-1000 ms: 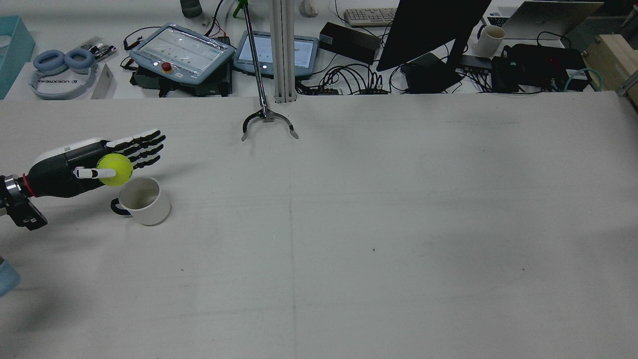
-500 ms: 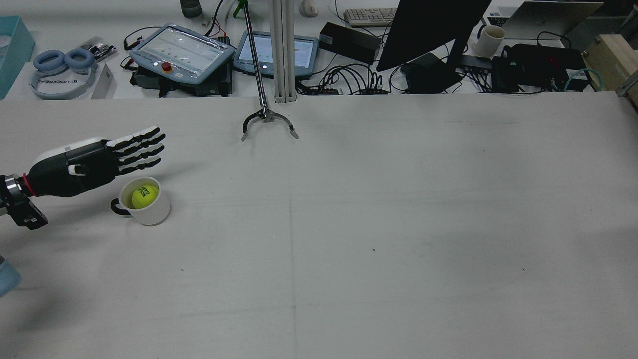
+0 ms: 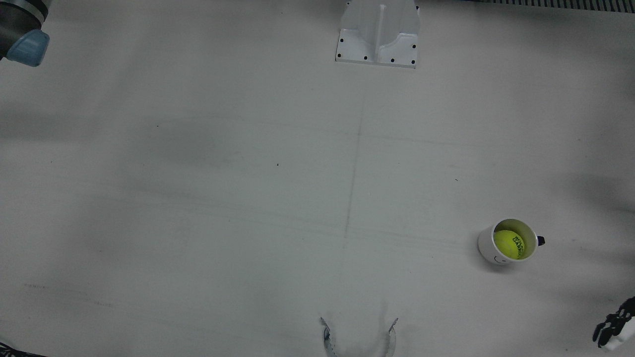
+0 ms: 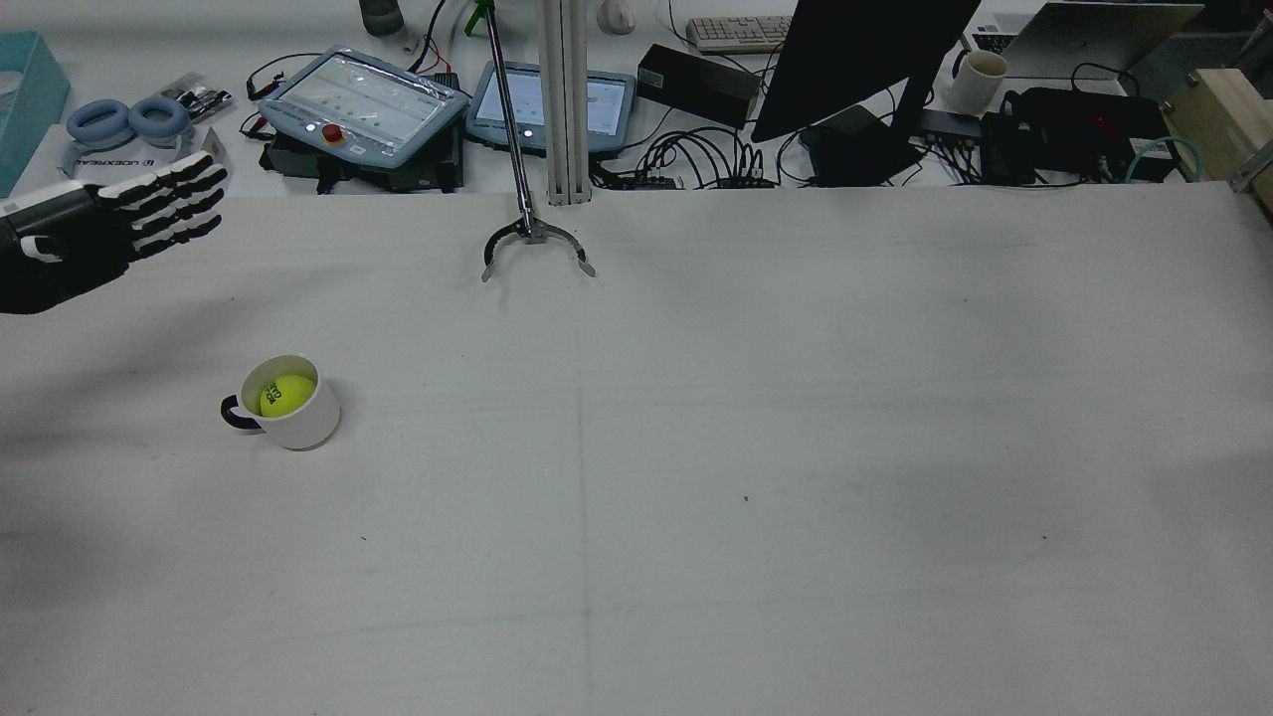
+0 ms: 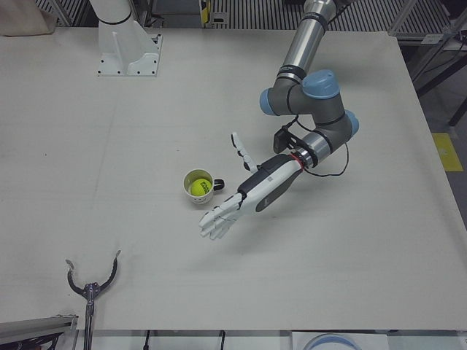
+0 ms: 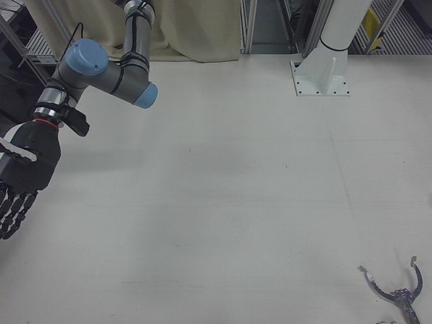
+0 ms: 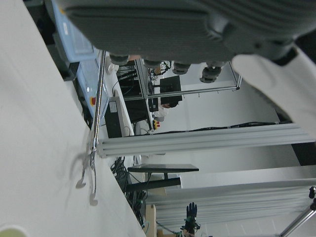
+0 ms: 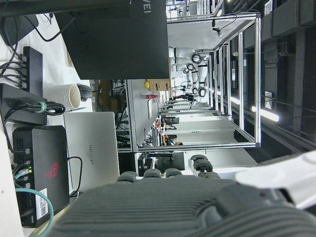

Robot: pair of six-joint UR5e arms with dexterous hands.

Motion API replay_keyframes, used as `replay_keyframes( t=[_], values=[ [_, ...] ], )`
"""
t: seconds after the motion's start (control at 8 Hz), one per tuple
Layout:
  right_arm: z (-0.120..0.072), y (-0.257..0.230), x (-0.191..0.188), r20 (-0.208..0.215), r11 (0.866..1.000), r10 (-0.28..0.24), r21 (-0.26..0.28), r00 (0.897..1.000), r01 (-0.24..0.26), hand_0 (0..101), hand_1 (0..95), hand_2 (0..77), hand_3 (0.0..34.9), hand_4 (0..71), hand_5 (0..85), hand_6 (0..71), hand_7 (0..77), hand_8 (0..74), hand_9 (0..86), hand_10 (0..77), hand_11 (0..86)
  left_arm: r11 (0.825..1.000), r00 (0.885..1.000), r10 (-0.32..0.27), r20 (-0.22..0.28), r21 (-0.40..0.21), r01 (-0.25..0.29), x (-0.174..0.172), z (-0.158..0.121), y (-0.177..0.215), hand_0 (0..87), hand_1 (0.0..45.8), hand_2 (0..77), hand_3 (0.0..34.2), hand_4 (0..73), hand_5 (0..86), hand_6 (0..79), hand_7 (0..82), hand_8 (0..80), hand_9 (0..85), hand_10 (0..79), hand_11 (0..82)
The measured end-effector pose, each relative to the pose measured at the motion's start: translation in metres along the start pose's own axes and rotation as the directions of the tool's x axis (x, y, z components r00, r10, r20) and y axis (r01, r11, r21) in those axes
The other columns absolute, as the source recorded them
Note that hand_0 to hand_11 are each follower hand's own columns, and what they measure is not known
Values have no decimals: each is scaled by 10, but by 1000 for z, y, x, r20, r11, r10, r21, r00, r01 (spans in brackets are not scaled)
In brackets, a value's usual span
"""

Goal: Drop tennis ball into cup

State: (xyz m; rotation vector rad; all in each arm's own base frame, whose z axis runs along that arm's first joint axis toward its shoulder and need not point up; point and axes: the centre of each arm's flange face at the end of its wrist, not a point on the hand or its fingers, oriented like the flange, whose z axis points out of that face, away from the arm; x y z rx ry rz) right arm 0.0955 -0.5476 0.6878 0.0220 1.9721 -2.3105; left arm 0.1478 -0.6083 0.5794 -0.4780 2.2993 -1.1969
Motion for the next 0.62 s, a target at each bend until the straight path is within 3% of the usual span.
replay_keyframes(
  t=[0.12,0.38,0.5,0.62],
  values=[
    [0,0,0,0,1000,0,0,1000,0,0,5,5,0,0,0,0,0,0,0,0,5,997,997,40,-72,69,-35,52,-33,-7,238,11,16,102,109,0,0,49,0,0,0,0],
    [0,0,0,0,1000,0,0,1000,0,0,5,5,0,0,0,0,0,0,0,0,5,972,972,111,-209,226,-63,137,-121,-32,256,11,22,42,131,5,0,60,0,5,0,0],
    [0,0,0,0,1000,0,1,1000,0,0,5,5,0,0,0,0,0,0,0,0,5,960,962,126,-244,273,-57,154,-152,-45,298,11,16,5,16,5,0,82,0,5,0,0],
    [0,0,0,0,1000,0,1,1000,0,0,5,5,0,0,0,0,0,0,0,0,5,952,956,133,-263,302,-49,162,-171,-54,467,11,16,0,11,71,27,104,5,5,11,0]
  ],
)
